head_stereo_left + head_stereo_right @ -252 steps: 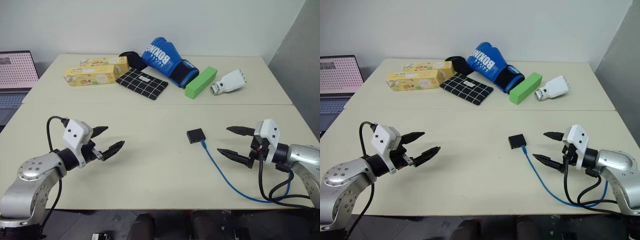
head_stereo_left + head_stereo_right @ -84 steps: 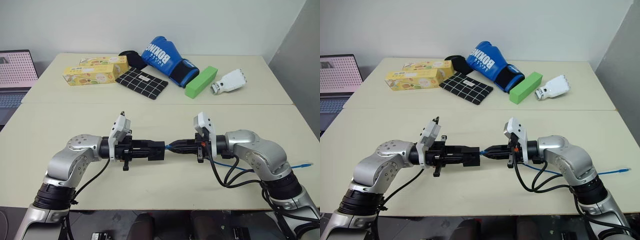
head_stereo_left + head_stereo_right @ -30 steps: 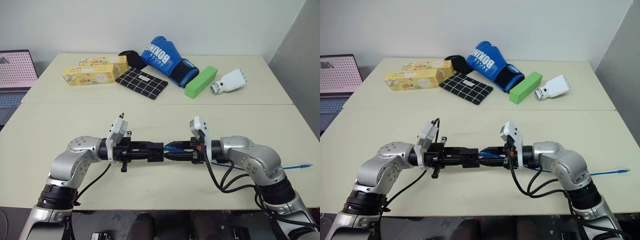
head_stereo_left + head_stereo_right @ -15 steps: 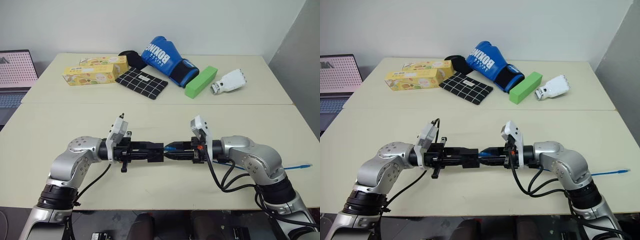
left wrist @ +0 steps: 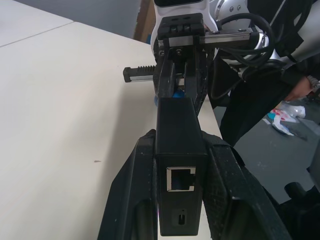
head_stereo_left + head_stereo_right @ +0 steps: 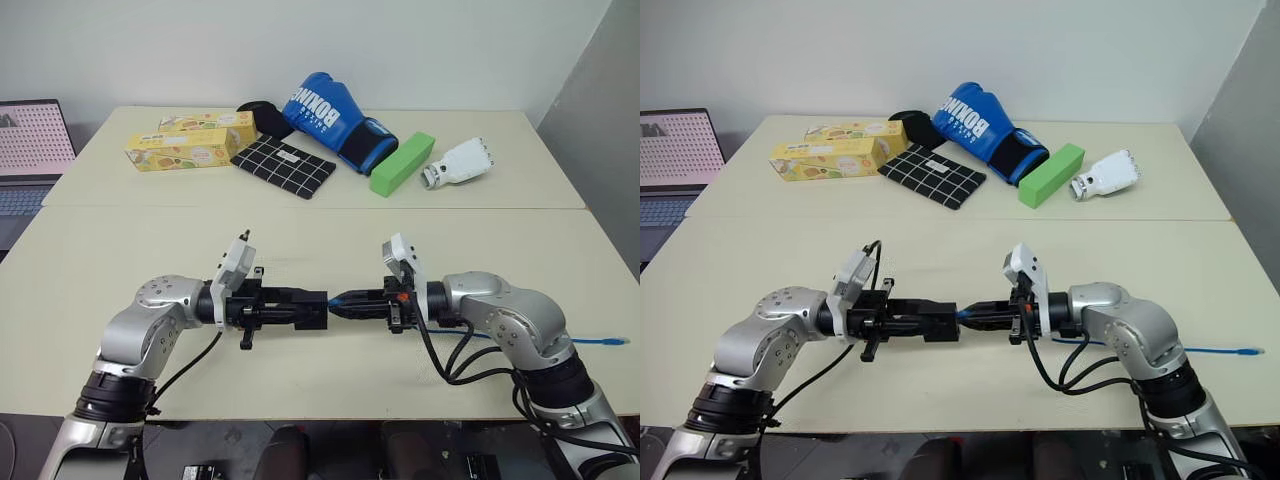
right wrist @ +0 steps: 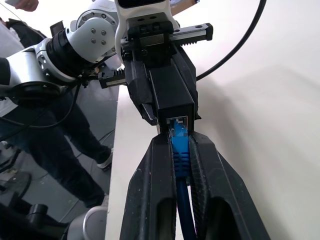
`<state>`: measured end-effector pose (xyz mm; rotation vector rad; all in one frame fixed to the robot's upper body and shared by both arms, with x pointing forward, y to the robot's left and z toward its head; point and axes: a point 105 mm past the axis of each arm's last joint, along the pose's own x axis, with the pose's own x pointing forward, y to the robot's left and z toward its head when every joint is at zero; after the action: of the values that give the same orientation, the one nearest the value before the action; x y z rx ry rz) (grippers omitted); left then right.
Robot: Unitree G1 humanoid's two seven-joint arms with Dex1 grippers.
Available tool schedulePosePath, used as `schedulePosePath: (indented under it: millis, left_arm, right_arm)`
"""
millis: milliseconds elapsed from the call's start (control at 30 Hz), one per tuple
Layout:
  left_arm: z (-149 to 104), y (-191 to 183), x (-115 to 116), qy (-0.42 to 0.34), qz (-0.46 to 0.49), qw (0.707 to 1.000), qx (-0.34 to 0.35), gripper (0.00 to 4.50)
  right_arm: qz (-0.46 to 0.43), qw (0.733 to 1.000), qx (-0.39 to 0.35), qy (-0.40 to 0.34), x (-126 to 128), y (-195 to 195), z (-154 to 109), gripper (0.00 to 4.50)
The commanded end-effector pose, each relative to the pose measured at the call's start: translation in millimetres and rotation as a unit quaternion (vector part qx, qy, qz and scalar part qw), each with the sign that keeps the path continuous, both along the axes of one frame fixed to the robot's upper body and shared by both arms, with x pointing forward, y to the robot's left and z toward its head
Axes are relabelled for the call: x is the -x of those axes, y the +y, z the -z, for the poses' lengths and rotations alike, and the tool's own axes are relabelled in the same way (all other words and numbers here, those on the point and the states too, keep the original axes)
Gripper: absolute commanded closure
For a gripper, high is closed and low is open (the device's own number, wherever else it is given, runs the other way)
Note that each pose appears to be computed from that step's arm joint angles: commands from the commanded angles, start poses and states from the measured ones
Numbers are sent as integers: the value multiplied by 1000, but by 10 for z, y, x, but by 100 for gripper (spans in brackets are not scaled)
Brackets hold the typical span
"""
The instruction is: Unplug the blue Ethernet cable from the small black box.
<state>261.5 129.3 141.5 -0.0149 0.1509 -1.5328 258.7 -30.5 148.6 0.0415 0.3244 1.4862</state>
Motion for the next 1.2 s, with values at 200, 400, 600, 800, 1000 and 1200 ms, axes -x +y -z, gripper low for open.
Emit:
schedulePosePath:
  millis: [200, 400, 600, 800, 1000, 1200]
  left_arm:
    - [59, 295, -4, -15, -51, 998, -37, 371]
    - [94, 500, 19, -3, -114, 993, -38, 371]
    - [6, 396, -29, 6, -159, 987, -3, 371]
    - [55, 307, 7, 27, -179, 984, -2, 371]
    - [74, 341, -112, 24, -248, 969, 5, 371]
    - [26, 558, -401, -33, -360, 932, 19, 371]
  right_arm:
    - [2, 1000, 21, 0, -44, -211, -8, 445]
    - [89, 995, 20, -41, -375, -338, 6, 446]
    - [314, 928, 70, -186, -1263, -584, 153, 446]
    - [373, 906, 83, -183, -1492, -658, 308, 372]
    - [349, 917, 72, -179, -1405, -673, 237, 228]
    - [251, 936, 77, -233, -1084, -678, -92, 68]
